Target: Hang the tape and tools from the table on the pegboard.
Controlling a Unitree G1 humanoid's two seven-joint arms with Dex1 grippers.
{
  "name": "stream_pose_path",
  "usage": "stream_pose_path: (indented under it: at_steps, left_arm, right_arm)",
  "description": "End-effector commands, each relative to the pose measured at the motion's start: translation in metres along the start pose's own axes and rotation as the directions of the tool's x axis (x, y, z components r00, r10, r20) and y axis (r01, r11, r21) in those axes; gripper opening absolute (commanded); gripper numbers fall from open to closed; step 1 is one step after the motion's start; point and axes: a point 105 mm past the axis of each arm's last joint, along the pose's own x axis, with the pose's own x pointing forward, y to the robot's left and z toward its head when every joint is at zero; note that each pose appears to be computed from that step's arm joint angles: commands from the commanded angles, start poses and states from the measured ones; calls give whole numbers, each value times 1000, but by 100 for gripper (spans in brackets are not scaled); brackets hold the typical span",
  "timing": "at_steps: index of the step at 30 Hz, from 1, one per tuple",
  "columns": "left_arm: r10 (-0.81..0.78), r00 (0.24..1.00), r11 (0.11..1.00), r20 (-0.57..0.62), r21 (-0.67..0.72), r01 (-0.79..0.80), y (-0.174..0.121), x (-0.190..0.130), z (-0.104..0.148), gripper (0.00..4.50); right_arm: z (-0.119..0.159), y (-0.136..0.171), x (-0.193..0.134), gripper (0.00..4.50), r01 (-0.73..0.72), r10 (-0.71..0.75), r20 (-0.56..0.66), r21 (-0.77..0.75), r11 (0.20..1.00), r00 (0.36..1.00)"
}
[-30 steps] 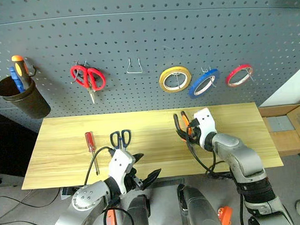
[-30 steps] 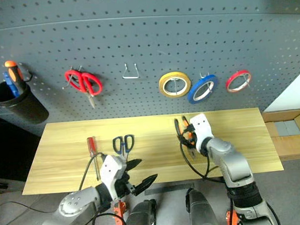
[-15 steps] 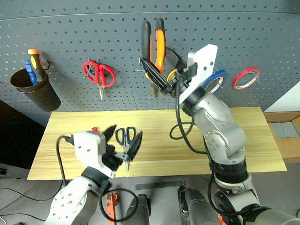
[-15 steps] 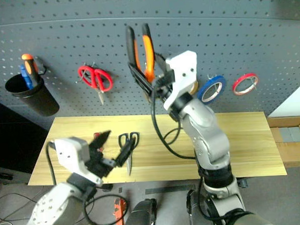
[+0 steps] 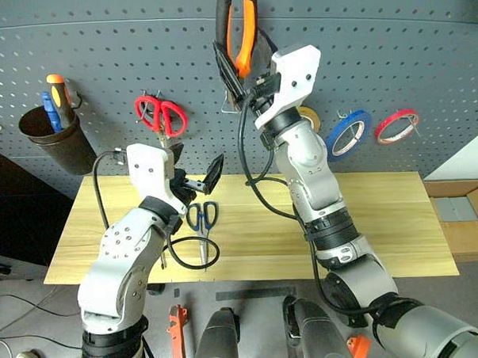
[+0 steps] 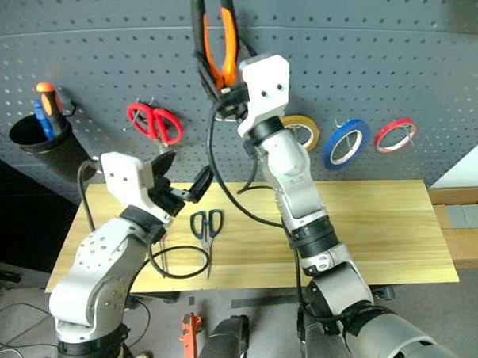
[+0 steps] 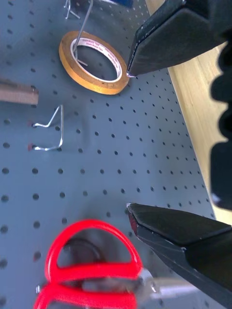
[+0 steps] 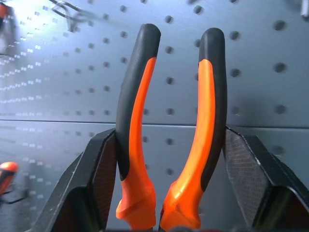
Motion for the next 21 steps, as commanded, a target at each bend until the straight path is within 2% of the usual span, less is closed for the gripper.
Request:
stream_pose_path:
  at_steps: [1,7,14,21]
  left_arm:
    - [-30,999,999,29,43,28,0,5,7,450]
    - [-48,998,998,27,41,47,0,8,6,450]
    - [-63,998,998,27,32,62,-2,12,8,450]
    - [1,1000,999,-1,50,-1,18,0,7,450]
  right_arm:
    - [29,15,12,277,-6,7,156,-7,1000,988]
    - [29,18,17,277,21,-19,181,-13,1000,983]
    - [16,26,16,277,43,-36,182,-32,999,983]
    - [-2,19,13,277,99,-88,158,-67,993,983]
